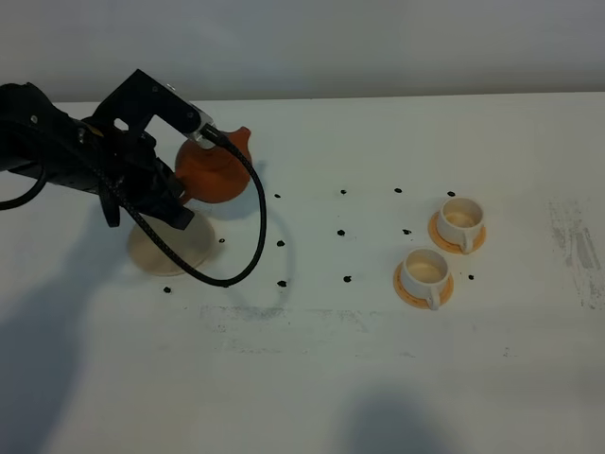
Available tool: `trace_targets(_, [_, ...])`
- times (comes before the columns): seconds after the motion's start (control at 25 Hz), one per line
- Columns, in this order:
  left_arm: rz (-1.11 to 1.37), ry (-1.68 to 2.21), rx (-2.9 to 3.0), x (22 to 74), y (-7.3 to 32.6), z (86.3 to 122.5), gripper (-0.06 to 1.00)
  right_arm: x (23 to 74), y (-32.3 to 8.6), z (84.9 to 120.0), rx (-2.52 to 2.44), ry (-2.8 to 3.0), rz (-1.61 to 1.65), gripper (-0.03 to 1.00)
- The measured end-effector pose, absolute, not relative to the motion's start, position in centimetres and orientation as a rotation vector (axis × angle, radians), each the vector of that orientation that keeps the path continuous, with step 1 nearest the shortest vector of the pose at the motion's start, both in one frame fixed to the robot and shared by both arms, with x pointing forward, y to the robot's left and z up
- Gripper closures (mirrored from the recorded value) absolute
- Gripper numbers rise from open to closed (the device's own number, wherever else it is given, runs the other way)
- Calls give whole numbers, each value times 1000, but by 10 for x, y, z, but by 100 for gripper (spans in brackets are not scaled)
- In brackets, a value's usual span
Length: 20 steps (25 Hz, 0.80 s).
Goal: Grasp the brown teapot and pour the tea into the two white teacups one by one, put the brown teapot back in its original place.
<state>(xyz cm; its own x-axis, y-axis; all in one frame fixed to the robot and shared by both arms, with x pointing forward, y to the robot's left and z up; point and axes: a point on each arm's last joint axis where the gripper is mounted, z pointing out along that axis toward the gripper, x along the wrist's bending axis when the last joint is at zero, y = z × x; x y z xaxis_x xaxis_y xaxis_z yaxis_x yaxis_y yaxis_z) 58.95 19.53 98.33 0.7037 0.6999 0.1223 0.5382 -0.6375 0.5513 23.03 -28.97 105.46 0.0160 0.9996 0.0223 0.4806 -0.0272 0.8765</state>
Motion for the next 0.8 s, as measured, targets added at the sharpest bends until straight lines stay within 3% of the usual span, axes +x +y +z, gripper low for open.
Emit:
trace_targets(0.32, [363, 776, 2461, 592, 173, 1002, 85, 230, -290, 1055, 1594, 1548, 941, 75])
trace_targets(0.8, [204, 563, 2541, 604, 108, 988, 85, 230, -290, 1055, 1594, 1548, 941, 75])
